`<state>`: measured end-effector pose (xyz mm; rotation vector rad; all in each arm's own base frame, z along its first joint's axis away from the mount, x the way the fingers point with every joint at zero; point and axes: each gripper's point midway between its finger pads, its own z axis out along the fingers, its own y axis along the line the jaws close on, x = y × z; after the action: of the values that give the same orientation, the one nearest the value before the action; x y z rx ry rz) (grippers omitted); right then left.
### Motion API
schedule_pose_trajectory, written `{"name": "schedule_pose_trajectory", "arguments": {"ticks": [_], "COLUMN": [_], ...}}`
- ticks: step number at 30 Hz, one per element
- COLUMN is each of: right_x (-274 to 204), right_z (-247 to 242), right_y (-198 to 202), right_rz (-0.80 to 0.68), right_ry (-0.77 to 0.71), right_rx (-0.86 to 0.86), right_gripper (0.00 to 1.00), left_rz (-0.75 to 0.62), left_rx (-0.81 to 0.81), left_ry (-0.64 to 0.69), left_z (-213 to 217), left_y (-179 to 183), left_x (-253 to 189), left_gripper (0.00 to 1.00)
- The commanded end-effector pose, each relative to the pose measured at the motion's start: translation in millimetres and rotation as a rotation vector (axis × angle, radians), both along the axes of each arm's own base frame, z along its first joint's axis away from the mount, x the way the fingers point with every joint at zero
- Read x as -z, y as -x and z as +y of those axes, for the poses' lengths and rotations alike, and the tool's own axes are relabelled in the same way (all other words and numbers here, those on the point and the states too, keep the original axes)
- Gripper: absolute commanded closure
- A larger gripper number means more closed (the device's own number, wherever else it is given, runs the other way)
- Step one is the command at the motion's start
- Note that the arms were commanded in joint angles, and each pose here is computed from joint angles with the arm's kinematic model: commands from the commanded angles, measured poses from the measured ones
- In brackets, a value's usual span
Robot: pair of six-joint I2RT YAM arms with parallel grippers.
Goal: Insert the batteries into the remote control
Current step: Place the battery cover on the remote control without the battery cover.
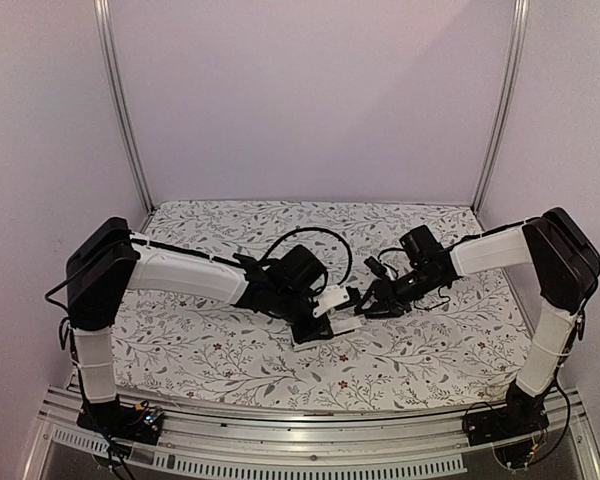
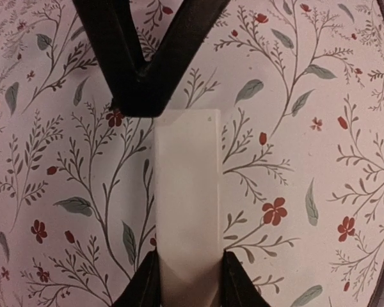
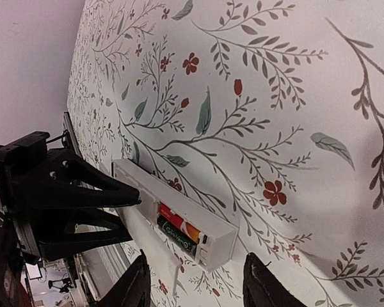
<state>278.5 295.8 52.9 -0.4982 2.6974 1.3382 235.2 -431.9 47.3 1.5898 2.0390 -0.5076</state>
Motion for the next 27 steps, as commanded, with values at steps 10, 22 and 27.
{"name": "schedule_pose_trajectory", "arguments": {"ticks": [10, 22, 27], "right_x": [17.2, 21.5, 23.1], "right_z": [-1.9, -1.3, -2.1], "right_y": [9.1, 11.7, 13.2], "right_rz": [0.014, 0.026, 0.028], "right_ry": [0.025, 0.018, 0.023], "right_rx": [-0.017, -0.017, -0.016], "right_gripper": [0.51, 0.51, 0.52], "left_rz": [0.030, 0.031, 0.022], "left_rx": [0.007, 0.015, 0.009], "left_ry": [-0.091, -0.097, -0.098], "left_z": [-2.6, -3.0, -3.0], "left_y": [4.2, 4.7, 2.0], "left_x": [20.7, 19.0, 20.5], "left_gripper": [0.74, 0.59, 0.55]}}
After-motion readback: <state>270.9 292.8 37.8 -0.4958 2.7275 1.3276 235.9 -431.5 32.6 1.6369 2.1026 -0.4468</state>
